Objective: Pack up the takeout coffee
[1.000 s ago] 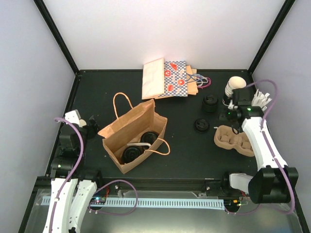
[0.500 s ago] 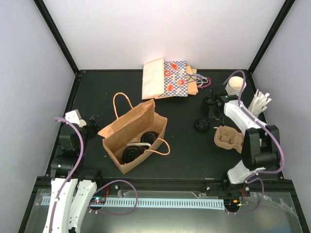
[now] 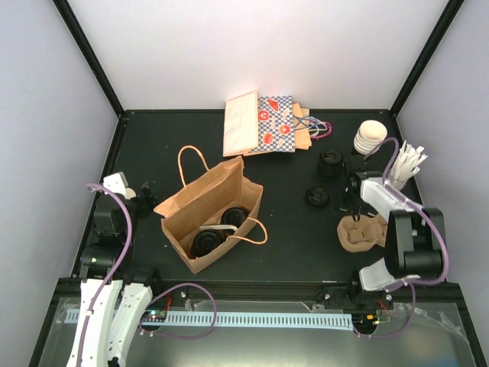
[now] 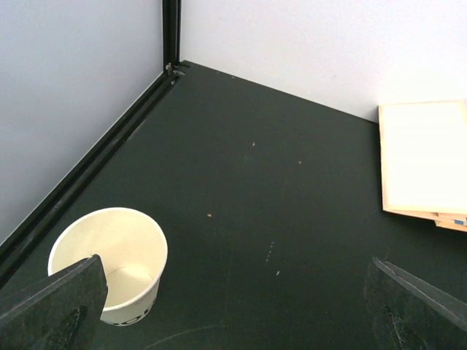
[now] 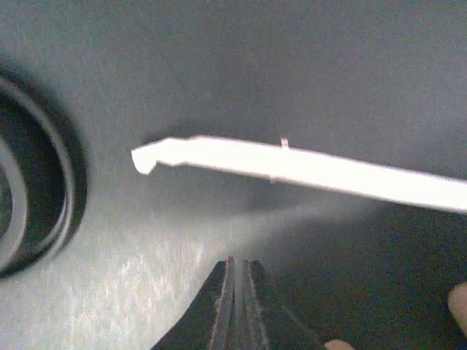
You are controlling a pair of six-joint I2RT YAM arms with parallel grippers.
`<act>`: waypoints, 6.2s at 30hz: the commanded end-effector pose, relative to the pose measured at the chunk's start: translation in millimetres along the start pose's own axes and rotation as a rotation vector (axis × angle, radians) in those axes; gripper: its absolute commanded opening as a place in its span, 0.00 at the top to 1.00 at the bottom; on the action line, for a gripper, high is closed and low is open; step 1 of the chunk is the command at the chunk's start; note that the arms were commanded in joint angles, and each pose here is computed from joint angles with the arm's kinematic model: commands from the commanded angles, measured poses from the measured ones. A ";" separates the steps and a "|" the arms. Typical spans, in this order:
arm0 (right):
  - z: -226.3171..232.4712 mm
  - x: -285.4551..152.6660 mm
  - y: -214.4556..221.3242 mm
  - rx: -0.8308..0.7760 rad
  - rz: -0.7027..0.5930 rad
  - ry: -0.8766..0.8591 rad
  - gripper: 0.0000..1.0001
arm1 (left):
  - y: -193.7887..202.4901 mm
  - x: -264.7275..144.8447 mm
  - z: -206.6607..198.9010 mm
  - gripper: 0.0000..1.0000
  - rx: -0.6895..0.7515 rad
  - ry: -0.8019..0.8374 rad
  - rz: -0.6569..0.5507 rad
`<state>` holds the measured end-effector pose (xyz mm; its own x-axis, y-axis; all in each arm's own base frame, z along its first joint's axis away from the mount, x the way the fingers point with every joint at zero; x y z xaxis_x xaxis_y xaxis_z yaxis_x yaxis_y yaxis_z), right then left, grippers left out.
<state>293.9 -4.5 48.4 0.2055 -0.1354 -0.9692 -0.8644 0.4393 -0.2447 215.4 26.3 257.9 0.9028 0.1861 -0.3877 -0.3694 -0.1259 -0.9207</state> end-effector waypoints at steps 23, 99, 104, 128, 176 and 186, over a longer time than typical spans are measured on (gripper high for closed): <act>44.2 8.1 -40.6 -0.191 -0.086 -0.145 0.38 | -4.7 1.0 -5.5 0.01 0.012 0.028 -0.018; -0.1 17.0 21.0 1.096 0.135 -0.047 0.99 | -5.3 -0.3 -4.4 0.01 0.012 0.020 -0.023; 3.0 -17.2 28.4 1.147 0.099 -0.167 0.99 | -4.3 1.1 -4.7 0.01 0.013 0.020 -0.015; 187.3 -357.3 78.0 0.140 -0.044 -1.229 0.99 | -3.2 2.3 -2.1 0.01 0.022 0.003 -0.007; 195.3 -354.6 128.5 -0.899 -0.517 -0.690 0.26 | -46.5 -64.9 -65.5 0.01 0.010 0.422 0.158; 243.7 -327.4 123.4 -0.960 -0.489 -0.530 0.32 | -37.4 -99.6 -61.2 0.01 -0.042 0.443 0.236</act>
<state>218.5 318.2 331.4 0.5297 0.4675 -0.7077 -0.5839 -0.4043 -0.7040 175.3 -40.5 336.6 0.8461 -0.2356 -0.4781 -0.5145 -0.1263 -0.8482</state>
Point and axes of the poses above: each gripper's point midway between its finger pads, its own x axis out along the fingers, its own z axis along the line the jaws close on, y = z × x, the point moved 1 cm from there along -x, back along the fingers, and after that the axes turned 10 degrees about x, right-handed, at the moved point
